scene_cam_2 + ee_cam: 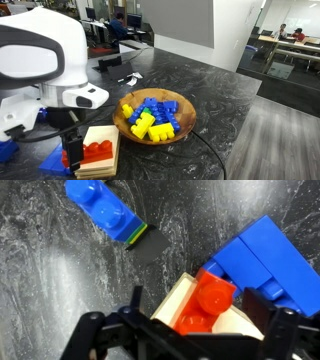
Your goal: Put the orange building block in the brown bowl
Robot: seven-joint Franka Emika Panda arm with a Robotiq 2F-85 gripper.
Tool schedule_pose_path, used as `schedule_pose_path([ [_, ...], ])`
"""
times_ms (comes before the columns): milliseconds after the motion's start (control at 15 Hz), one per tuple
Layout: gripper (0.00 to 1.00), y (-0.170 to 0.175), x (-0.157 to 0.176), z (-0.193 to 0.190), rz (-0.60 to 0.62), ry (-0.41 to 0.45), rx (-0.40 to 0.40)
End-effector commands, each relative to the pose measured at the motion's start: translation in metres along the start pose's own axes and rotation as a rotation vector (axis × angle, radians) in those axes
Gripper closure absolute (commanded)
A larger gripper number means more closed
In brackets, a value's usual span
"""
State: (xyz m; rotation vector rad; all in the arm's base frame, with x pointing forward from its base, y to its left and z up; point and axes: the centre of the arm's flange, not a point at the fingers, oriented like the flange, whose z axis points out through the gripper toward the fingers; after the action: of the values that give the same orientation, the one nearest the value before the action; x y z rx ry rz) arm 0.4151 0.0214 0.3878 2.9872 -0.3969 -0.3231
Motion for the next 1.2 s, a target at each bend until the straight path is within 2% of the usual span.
schedule_pose_path([
  [0,0.0,0.002,0.009,0.018,0.013,-0.014,0.06],
  [133,0.0,0.002,0.012,0.024,0.018,-0.021,0.072],
  [200,0.25,0.002,0.013,0.026,0.022,-0.019,0.075],
  [267,0.26,0.003,0.014,0.026,0.026,-0.013,0.075],
  [533,0.55,0.008,0.011,0.019,0.041,0.008,0.066],
  [867,0.9,0.013,0.0,-0.011,0.082,0.103,-0.034],
  [1133,0.9,0.015,-0.01,-0.054,0.102,0.224,-0.084],
])
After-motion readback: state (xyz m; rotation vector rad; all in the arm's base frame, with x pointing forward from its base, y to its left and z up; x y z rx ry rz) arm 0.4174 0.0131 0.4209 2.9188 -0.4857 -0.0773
